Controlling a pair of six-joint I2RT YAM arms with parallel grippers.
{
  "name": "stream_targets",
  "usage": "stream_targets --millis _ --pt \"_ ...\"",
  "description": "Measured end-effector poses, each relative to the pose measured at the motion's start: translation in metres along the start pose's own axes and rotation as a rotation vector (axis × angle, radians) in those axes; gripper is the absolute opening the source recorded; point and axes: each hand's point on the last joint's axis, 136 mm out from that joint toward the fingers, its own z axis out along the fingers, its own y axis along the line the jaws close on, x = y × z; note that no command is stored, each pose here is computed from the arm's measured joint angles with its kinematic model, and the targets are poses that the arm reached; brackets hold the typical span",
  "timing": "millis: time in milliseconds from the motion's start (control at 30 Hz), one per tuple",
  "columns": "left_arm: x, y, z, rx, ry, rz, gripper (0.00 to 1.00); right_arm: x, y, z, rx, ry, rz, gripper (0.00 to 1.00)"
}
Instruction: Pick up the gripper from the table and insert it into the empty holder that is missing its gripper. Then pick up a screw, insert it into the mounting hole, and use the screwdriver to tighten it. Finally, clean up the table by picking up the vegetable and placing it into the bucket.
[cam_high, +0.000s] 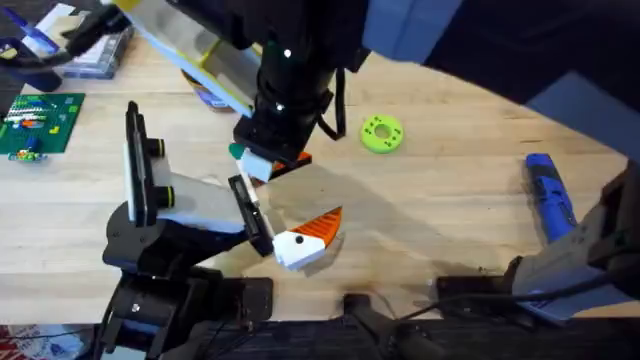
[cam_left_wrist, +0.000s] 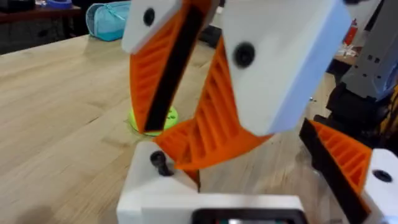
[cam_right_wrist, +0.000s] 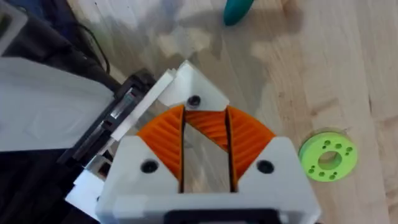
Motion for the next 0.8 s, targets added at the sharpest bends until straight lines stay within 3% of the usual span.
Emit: stream_targets --millis 133,267,500,800 --pt "0.0 0.0 0.0 0.0 0.0 0.003 0.99 0.002 -0.008 -0.007 0.007 -0.008 0.021 0.568" --pt "0.0 0.0 0.0 0.0 0.0 0.003 0.99 0.006 -0.02 -0.025 0.024 -0.039 0.053 0.96" --pt "0.0 0.0 0.0 0.0 0.0 0.003 0.99 0.012 -0.048 -0.06 0.064 -0.118 0.123 0.995" --pt "0.0 0.0 0.0 0.0 0.0 0.003 0.99 0.023 -0.062 -0.064 0.076 -0.093 0.157 0.996"
